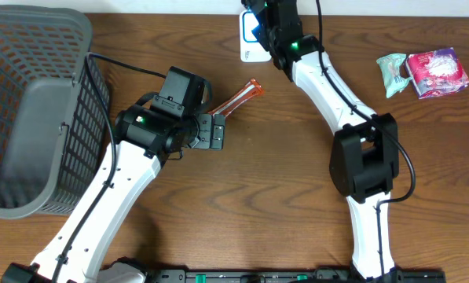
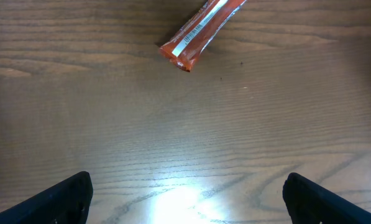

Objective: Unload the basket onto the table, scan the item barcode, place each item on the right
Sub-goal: 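Hold the orange tissue pack's barcode over the white scanner, then carry the orange tissue pack to the far right and release it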

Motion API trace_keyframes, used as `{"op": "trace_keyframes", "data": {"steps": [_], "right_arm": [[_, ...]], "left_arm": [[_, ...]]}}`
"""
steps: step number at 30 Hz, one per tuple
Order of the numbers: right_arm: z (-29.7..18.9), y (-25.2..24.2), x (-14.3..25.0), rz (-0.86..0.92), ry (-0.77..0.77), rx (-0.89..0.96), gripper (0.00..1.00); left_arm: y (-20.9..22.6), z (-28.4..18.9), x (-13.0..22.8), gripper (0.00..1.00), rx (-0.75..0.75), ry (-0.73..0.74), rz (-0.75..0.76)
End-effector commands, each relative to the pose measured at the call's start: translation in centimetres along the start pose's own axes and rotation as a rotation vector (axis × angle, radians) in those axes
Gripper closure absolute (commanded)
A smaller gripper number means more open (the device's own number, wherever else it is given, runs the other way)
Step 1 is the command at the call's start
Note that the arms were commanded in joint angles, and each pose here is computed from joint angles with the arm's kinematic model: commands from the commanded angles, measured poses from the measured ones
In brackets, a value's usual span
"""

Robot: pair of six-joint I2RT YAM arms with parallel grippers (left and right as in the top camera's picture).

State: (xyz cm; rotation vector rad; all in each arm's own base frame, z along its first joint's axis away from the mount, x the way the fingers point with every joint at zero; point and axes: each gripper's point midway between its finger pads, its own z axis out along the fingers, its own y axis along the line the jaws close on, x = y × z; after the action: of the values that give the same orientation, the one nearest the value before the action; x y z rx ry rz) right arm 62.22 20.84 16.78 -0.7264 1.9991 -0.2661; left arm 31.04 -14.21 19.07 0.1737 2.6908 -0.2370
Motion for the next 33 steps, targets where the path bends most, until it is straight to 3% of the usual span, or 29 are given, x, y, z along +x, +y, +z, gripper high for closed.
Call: {"op": "trace_keyframes", "data": {"steps": [1,5,10,13,22,26,33], "right_arm": [[-0.1,0.1,-0.4,0.046,-0.009,-0.012,0.99],[0.1,-0.3,0.3,0.069,0.013,0.016,0.99],[-1.3,-7.0,1.4,0.125,0.081,0.262,0.99],[-2.0,-10.1,4.1,0.135,0.165,0.293,0.99],[-4.2,-15.8,17.5,0.168,0.551,0.241,0.99],[-4.9,-16.3,20.3,0.21,0.61,0.171,0.99],[-6.1,-20.0,23.7,0.272,0.658,0.217,0.97]], "left_arm": [[0.1,0.0,0.0,0.02,-0.002,0.003,-0.002],[0.1,0.0,0.0,0.02,-0.002,0.003,-0.002],[0.1,0.0,0.0,0.02,-0.002,0.003,-0.002],[0.1,0.0,0.0,0.02,-0.002,0.003,-0.002],[0.1,0.0,0.0,0.02,-0.002,0.003,-0.002],[0.1,0.0,0.0,0.02,-0.002,0.003,-0.002],[0.1,0.0,0.0,0.02,-0.002,0.003,-0.002]]}}
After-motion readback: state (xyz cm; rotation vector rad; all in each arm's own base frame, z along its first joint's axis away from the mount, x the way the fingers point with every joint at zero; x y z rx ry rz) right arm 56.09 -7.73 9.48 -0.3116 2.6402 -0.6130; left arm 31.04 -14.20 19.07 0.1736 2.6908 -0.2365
